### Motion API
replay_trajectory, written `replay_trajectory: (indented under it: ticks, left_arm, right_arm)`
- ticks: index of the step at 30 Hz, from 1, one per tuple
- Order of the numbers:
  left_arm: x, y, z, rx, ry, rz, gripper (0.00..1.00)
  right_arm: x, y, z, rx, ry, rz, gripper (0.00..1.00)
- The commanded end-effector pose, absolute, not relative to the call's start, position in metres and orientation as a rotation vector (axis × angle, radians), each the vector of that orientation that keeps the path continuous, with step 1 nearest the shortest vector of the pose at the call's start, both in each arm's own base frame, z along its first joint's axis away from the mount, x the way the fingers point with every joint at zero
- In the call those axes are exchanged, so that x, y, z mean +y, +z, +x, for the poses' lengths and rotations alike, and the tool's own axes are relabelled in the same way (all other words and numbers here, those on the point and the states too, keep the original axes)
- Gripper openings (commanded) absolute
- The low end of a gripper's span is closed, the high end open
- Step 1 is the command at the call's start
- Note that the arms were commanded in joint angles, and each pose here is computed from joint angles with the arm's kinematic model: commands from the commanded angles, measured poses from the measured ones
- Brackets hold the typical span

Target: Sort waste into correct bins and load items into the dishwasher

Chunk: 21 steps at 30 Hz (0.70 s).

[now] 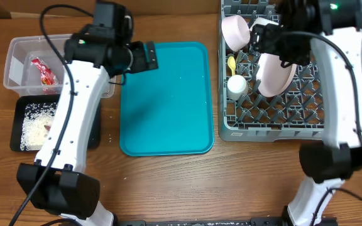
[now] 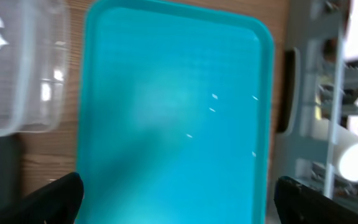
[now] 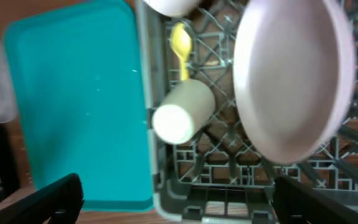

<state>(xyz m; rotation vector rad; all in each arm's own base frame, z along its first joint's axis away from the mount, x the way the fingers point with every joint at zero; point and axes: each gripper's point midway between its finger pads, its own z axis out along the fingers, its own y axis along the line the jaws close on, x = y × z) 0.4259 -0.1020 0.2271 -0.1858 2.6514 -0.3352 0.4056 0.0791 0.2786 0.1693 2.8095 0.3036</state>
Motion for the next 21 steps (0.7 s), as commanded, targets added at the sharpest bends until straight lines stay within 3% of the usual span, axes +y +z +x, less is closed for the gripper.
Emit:
replay_trajectory:
  ticks: [1, 6, 13, 21]
  left_arm:
    - [-0.121, 0.239, 0.421, 2.628, -0.377, -0.148, 1.00]
    - [-0.130, 0.239, 0.419, 2.632, -0.384, -0.121, 1.00]
    - [-0.129, 0.239, 0.419, 2.632, -0.383, -0.122, 1.00]
    - [-0.129, 0.239, 0.419, 2.632, -0.383, -0.122, 1.00]
  right_arm:
    - [0.091, 0.362, 0.361, 2.592, 0.431, 0.086, 1.00]
    - [0.126, 0.419, 0.309, 2.450, 0.765, -0.059, 1.00]
    - [0.116, 0.452, 0.272, 2.291, 0.645, -0.273, 1.00]
    - [0.079, 0.484, 0.251, 2.129, 0.420, -0.168, 1.00]
